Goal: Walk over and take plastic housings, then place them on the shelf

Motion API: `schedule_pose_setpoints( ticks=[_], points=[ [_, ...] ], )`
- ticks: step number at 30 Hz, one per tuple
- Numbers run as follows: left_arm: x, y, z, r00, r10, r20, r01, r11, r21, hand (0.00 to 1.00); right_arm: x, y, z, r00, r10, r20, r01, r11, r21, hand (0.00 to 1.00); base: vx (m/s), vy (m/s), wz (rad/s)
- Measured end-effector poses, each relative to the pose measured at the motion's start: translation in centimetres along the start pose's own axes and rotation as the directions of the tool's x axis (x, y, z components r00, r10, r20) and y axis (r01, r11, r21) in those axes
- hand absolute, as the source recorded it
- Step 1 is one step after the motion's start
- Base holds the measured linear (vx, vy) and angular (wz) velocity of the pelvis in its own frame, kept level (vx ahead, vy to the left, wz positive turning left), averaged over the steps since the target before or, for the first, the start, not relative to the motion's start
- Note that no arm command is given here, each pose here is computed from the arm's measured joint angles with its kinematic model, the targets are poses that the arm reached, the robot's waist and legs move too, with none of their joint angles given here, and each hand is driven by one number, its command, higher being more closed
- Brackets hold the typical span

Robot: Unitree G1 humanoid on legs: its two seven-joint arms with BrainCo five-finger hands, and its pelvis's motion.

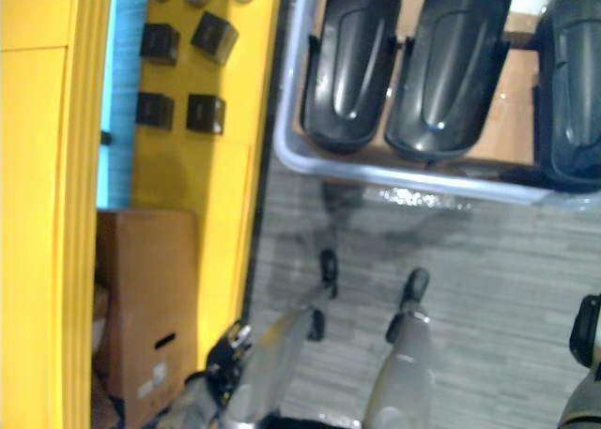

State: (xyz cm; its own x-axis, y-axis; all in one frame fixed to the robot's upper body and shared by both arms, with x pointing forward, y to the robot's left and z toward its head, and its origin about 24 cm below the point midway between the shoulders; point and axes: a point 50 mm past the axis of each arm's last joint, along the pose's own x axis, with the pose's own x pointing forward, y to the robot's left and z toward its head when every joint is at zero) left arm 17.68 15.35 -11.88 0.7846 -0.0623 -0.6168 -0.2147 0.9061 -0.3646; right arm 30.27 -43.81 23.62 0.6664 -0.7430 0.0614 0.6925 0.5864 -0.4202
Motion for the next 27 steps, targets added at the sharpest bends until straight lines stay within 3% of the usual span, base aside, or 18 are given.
schedule_pose_setpoints(
  ticks=[10,15,27],
  points=[
    [0.0,-0.2,0.0,1.0,-0.008,0.002,0.008,1.0,0.005,0.0,-0.1,0.3,-0.1,0.999,-0.024,0.027,0.025,0.999,-0.047,1.0,0.0,0.0,0.0],
    [0.0,-0.2,0.1,1.0,-0.014,0.007,0.014,1.0,-0.018,0.0,-0.3,0.7,0.7,0.986,-0.126,0.111,0.134,0.989,-0.065,1.0,-0.02,0.0,0.05],
    [-0.1,0.1,1.0,0.998,0.001,0.055,0.002,0.999,-0.05,0.0,-0.9,1.3,2.0,0.947,-0.275,0.166,0.271,0.962,0.046,1.0,0.0,0.001,-0.01]
  ],
)
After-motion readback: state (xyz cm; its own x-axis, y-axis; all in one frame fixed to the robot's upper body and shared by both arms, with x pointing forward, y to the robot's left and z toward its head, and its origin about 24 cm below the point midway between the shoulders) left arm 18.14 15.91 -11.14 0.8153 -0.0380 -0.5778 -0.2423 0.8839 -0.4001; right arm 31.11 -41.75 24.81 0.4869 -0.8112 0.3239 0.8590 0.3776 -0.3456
